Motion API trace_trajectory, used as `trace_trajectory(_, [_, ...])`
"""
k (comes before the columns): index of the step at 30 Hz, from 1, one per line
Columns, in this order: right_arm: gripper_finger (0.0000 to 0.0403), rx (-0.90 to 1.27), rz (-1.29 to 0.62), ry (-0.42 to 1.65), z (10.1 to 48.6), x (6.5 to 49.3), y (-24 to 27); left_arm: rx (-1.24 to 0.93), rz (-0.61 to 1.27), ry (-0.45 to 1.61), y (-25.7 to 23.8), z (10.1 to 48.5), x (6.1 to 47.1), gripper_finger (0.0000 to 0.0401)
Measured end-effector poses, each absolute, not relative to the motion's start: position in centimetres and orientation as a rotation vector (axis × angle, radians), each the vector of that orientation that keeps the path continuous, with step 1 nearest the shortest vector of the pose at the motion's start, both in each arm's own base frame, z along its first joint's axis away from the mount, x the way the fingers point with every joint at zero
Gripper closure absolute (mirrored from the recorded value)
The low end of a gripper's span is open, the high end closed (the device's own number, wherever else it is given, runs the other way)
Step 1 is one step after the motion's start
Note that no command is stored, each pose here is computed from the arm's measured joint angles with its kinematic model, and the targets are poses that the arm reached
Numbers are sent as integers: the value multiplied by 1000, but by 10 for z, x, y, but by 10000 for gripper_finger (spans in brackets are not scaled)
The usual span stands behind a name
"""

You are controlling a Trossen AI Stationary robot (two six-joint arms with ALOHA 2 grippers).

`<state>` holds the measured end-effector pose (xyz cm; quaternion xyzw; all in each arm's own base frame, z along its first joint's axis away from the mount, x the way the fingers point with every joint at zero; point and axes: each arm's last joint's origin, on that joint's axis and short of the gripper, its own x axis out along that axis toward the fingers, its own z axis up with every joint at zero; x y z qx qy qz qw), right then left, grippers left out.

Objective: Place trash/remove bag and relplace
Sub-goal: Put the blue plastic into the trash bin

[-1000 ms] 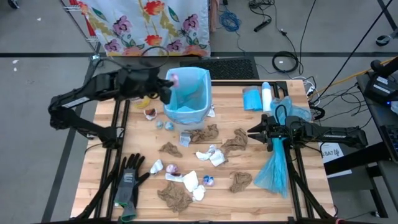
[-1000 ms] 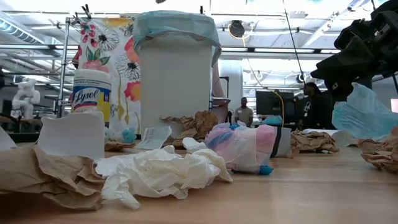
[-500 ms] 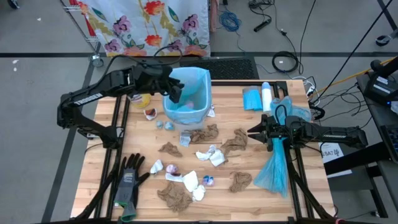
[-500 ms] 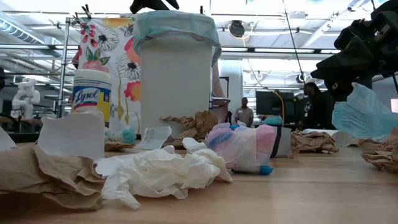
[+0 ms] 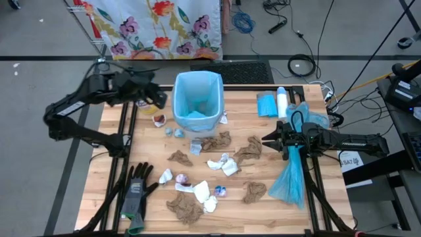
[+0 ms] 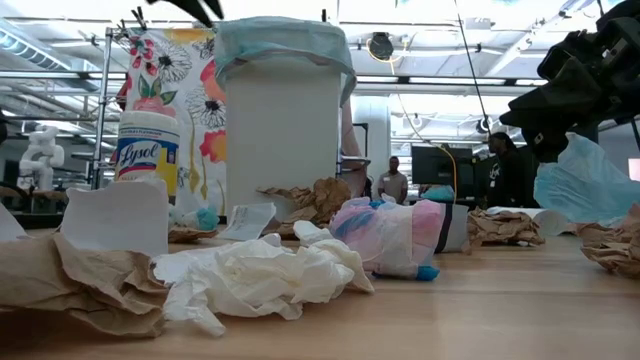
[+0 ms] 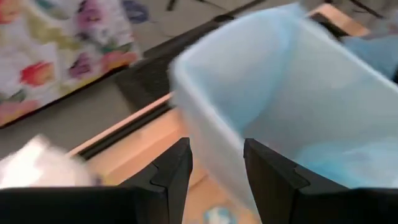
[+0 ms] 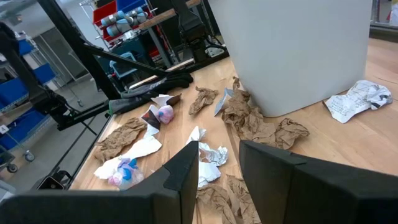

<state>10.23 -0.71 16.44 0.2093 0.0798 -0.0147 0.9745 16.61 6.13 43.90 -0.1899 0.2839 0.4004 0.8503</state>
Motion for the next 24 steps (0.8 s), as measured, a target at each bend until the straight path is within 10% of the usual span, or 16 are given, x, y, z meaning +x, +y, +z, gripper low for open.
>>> trace_trajectory(10, [293,422,-30,161,164,102,-7,-531,949,688,47,421,119,250])
trace_trajectory(24, [293,422,-30,161,164,102,-7,-795,857,885,40,280,144,251])
